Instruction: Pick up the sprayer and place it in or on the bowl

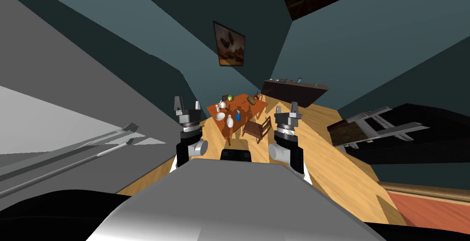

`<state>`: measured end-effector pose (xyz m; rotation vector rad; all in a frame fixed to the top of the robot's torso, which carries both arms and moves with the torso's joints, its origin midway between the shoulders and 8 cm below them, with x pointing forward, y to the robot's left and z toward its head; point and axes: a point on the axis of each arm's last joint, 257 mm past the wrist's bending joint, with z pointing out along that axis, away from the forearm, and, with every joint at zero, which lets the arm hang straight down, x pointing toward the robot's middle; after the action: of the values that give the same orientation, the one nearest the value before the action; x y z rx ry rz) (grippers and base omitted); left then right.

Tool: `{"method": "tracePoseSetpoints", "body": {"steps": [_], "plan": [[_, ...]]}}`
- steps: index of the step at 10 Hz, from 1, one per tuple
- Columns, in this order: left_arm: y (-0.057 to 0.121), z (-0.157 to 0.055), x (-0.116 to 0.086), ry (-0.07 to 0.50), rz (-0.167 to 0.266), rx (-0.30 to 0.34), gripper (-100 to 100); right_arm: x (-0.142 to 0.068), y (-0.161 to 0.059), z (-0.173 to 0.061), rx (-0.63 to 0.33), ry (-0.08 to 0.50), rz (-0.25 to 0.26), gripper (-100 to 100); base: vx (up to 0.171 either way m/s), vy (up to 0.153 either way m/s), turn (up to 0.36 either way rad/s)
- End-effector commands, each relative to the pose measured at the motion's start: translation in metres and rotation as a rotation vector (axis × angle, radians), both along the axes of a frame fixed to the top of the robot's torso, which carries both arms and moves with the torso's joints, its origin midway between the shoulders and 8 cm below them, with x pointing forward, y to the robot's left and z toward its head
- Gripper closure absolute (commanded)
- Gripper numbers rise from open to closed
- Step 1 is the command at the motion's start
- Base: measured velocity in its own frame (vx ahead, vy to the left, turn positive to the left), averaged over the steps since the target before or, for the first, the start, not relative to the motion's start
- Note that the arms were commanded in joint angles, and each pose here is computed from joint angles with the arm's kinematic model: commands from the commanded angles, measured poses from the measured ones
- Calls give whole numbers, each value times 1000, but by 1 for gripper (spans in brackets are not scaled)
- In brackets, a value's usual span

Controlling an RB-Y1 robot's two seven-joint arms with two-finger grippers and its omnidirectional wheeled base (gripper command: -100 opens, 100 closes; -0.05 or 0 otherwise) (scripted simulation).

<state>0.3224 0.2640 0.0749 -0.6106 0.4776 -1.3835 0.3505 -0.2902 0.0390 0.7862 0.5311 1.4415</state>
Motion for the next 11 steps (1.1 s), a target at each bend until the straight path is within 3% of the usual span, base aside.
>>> {"method": "tracePoseSetpoints", "body": {"steps": [1, 6, 11], "plan": [[0, 0, 0, 0, 0, 0, 0, 3, 4, -3, -12, 9, 25, -100, 3, -3, 17], [0, 0, 0, 0, 0, 0, 0, 26, 15, -31, 20, 72, 153, -100, 7, -22, 42], [0, 0, 0, 0, 0, 0, 0, 61, 20, -83, 180, 174, 291, -100, 5, -51, 72]]}}
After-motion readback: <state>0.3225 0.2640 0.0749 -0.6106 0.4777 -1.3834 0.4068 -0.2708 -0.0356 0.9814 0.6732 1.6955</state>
